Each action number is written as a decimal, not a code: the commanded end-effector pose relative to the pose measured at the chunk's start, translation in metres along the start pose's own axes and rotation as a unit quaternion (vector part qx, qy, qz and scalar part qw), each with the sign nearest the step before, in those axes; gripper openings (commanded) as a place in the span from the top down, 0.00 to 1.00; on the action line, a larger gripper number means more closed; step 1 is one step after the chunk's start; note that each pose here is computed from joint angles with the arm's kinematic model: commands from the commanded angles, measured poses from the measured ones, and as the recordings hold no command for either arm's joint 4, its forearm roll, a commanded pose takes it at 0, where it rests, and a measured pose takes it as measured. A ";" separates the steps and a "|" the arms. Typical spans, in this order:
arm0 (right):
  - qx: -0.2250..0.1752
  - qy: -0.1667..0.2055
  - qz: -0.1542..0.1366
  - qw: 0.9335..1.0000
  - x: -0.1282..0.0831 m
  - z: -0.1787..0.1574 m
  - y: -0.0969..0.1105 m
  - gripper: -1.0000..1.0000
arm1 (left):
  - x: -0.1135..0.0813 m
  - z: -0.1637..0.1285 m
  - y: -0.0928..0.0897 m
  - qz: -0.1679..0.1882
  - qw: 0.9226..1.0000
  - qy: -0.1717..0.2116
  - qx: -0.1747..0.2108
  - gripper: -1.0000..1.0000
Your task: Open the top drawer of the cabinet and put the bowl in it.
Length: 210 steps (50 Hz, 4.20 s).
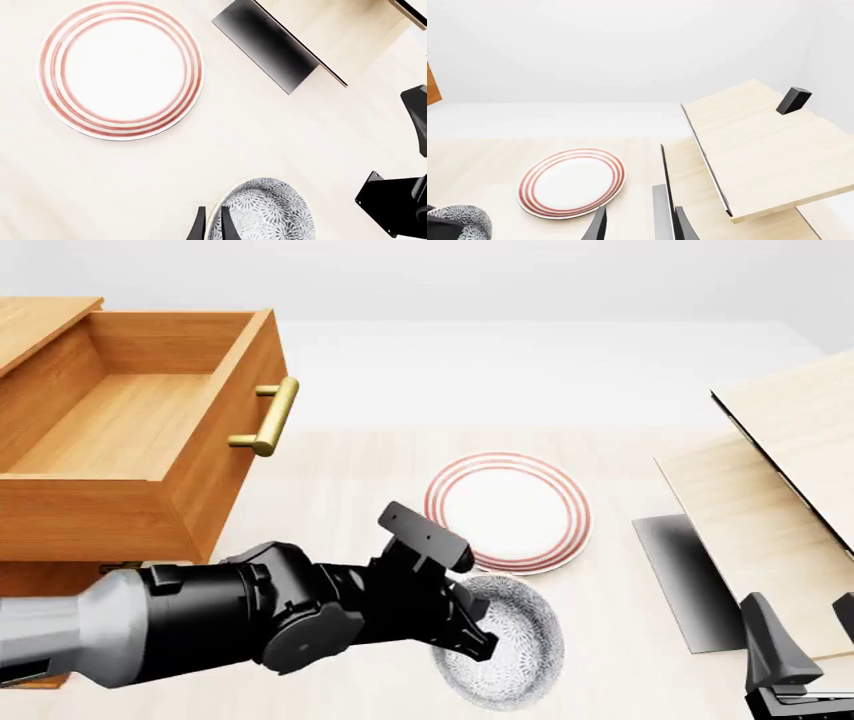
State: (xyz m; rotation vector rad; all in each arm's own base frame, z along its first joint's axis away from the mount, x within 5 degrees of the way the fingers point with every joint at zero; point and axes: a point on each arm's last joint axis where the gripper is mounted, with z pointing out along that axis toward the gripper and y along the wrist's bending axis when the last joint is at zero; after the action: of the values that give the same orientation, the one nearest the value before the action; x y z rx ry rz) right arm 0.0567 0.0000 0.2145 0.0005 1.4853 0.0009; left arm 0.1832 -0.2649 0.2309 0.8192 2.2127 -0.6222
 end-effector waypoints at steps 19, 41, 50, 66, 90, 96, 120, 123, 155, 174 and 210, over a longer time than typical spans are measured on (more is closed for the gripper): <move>0.000 0.000 0.000 1.000 0.000 0.000 0.000 0.00 | -0.047 -0.036 0.026 -0.037 0.998 -0.004 -0.044 1.00; 0.000 0.000 0.000 1.000 0.000 0.000 0.000 0.00 | -0.085 -0.055 0.025 -0.046 0.998 -0.020 -0.048 1.00; 0.000 0.000 0.000 1.000 0.000 0.000 0.000 0.00 | -0.101 -0.067 0.031 -0.042 0.997 -0.030 -0.058 1.00; 0.000 0.000 0.000 1.000 0.000 0.000 0.000 0.00 | -0.135 -0.092 0.031 -0.035 0.996 -0.041 -0.066 1.00; 0.000 0.000 0.000 1.000 0.000 0.000 0.000 0.00 | -0.158 -0.128 0.045 -0.039 0.993 -0.060 -0.089 1.00; 0.000 0.000 0.000 1.000 0.000 0.000 0.000 0.00 | -0.173 -0.139 0.047 -0.039 0.993 -0.066 -0.095 1.00; 0.000 0.000 0.000 1.000 0.000 0.000 0.000 0.00 | -0.202 -0.184 0.054 -0.029 0.988 -0.095 -0.116 1.00; 0.000 0.000 0.000 1.000 0.000 0.000 0.000 0.00 | -0.204 -0.190 0.055 -0.030 0.988 -0.100 -0.118 1.00; 0.000 0.000 0.000 1.000 0.000 0.000 0.000 0.00 | -0.195 -0.246 0.079 -0.066 0.975 -0.129 -0.171 1.00; 0.000 0.000 0.000 1.000 0.000 0.000 0.000 0.00 | -0.175 -0.267 0.093 -0.102 0.964 -0.140 -0.203 1.00; 0.000 0.000 0.000 1.000 0.000 0.000 0.000 0.00 | -0.145 -0.306 0.114 -0.177 0.932 -0.171 -0.266 1.00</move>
State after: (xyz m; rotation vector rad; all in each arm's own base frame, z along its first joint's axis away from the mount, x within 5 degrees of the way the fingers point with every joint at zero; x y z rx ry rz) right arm 0.0567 0.0000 0.2145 0.0005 1.4853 0.0010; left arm 0.2195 -0.0611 0.5108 0.0827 2.0774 -0.2831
